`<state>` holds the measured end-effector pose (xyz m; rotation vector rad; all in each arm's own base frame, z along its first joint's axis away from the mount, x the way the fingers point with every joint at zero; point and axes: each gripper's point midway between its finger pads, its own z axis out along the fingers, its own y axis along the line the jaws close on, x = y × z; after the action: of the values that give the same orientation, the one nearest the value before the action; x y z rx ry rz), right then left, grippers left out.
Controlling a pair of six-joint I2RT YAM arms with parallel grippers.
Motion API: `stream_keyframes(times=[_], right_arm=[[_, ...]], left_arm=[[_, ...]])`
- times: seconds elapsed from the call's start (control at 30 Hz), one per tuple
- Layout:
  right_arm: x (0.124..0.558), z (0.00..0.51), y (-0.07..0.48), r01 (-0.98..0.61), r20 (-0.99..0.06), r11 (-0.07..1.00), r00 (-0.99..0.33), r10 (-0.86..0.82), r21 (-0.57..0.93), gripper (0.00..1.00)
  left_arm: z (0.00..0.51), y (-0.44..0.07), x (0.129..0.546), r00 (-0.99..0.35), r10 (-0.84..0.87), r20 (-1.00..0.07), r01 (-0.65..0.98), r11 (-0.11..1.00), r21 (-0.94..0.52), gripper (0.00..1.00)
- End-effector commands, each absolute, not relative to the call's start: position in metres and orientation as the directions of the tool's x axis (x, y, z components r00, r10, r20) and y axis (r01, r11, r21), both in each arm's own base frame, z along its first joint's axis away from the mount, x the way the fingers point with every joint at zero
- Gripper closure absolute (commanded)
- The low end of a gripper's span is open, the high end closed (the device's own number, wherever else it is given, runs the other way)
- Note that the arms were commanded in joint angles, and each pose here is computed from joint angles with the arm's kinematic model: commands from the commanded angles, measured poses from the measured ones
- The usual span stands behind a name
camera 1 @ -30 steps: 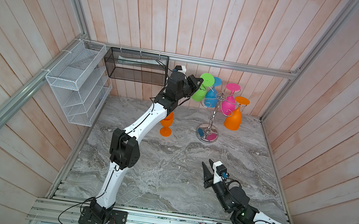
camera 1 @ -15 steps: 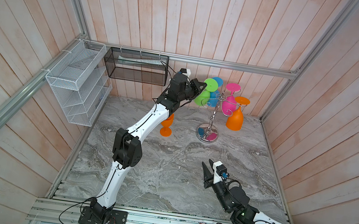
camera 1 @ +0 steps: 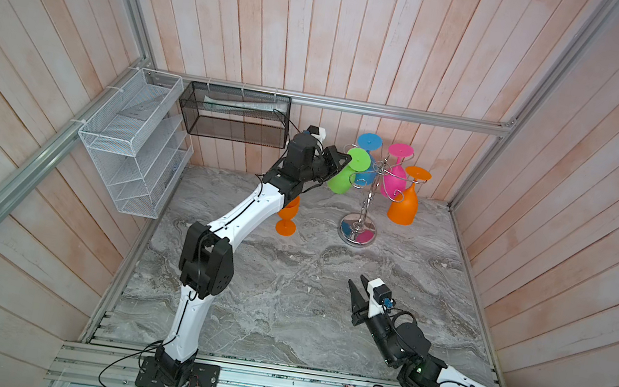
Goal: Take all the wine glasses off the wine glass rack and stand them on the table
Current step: 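Lift the green glass off the rack hook with the left gripper, then carry the green glass toward the robot while the right gripper reaches toward it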
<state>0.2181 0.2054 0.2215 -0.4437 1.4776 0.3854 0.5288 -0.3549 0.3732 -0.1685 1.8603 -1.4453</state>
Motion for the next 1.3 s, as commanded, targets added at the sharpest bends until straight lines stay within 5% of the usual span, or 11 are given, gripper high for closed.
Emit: stream_keyframes(times=[0.0, 0.7, 1.27], right_arm=[[0.216, 0.221, 0.205, -0.512, -0.998, 0.858, 0.059, -0.002, -0.032, 0.65], [0.215, 0.222, 0.205, -0.517, -0.998, 0.855, 0.058, 0.006, -0.025, 0.65], [0.217, 0.224, 0.203, -0.502, -0.998, 0.864, 0.030, 0.050, 0.028, 0.65]], left_arm=[[0.405, -0.341, 0.515, -0.662, -0.525, -0.535, 0.411, 0.342, -0.845, 1.00], [0.420, -0.270, 0.446, -0.618, -0.487, -0.618, 0.476, 0.395, -0.786, 1.00], [0.438, -0.223, 0.345, -0.472, -0.298, -0.830, 0.644, 0.526, -0.555, 1.00]])
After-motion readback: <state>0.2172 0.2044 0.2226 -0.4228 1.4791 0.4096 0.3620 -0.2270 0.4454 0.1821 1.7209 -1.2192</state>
